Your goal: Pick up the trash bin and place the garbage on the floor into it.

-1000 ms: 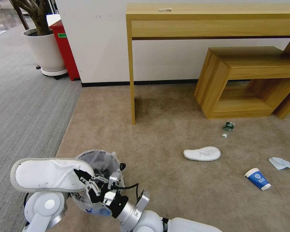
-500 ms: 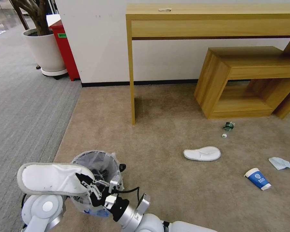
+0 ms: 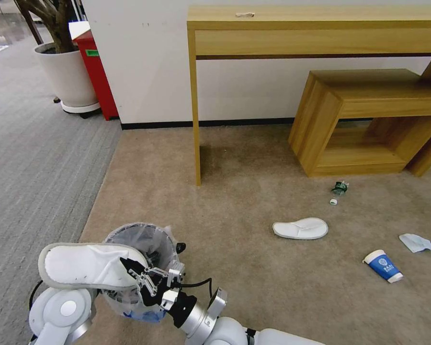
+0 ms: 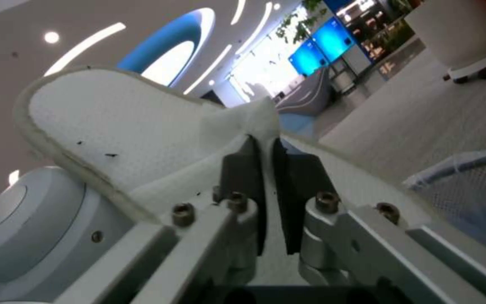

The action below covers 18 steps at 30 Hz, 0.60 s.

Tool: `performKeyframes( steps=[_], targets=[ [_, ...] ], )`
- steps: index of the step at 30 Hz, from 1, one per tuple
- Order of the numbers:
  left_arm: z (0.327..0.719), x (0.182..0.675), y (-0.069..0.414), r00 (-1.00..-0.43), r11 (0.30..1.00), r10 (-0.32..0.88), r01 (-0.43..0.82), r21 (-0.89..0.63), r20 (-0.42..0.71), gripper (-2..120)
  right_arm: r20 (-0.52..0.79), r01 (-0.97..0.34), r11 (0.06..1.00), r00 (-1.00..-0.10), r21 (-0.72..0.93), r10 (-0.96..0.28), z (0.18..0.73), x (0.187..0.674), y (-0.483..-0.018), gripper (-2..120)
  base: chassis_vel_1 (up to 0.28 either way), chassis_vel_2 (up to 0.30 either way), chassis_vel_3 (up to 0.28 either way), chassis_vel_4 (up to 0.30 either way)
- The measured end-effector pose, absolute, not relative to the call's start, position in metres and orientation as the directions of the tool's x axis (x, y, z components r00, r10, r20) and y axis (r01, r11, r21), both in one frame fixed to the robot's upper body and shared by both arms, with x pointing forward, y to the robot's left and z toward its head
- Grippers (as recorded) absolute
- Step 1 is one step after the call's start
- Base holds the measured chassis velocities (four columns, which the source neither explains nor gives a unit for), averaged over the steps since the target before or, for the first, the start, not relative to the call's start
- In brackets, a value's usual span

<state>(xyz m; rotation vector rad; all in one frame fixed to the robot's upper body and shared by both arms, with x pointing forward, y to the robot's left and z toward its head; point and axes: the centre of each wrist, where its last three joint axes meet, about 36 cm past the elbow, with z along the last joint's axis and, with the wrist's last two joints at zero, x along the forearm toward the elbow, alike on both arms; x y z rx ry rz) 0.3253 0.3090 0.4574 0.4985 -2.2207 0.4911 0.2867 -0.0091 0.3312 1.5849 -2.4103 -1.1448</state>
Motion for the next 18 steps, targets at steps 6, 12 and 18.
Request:
performKeyframes(
  steps=[6,12,18],
  targets=[
    [0.457,0.325,0.309,-0.61,0.848,-0.19,-0.497,-0.185,0.769,0,-0.342,-0.78,0.211,-0.477,0.589,-0.81,0.329,0.288,-0.012,28,0.0,0.0,0.0,0.0],
    [0.458,0.324,0.309,-0.612,0.847,-0.192,-0.498,-0.185,0.768,0,-0.338,-0.785,0.222,-0.478,0.578,-0.811,0.326,0.292,-0.018,50,0.0,0.0,0.0,0.0],
    [0.459,0.323,0.31,-0.611,0.847,-0.196,-0.499,-0.181,0.767,0,-0.332,-0.784,0.227,-0.48,0.577,-0.812,0.323,0.291,-0.021,76,0.0,0.0,0.0,0.0]
  ],
)
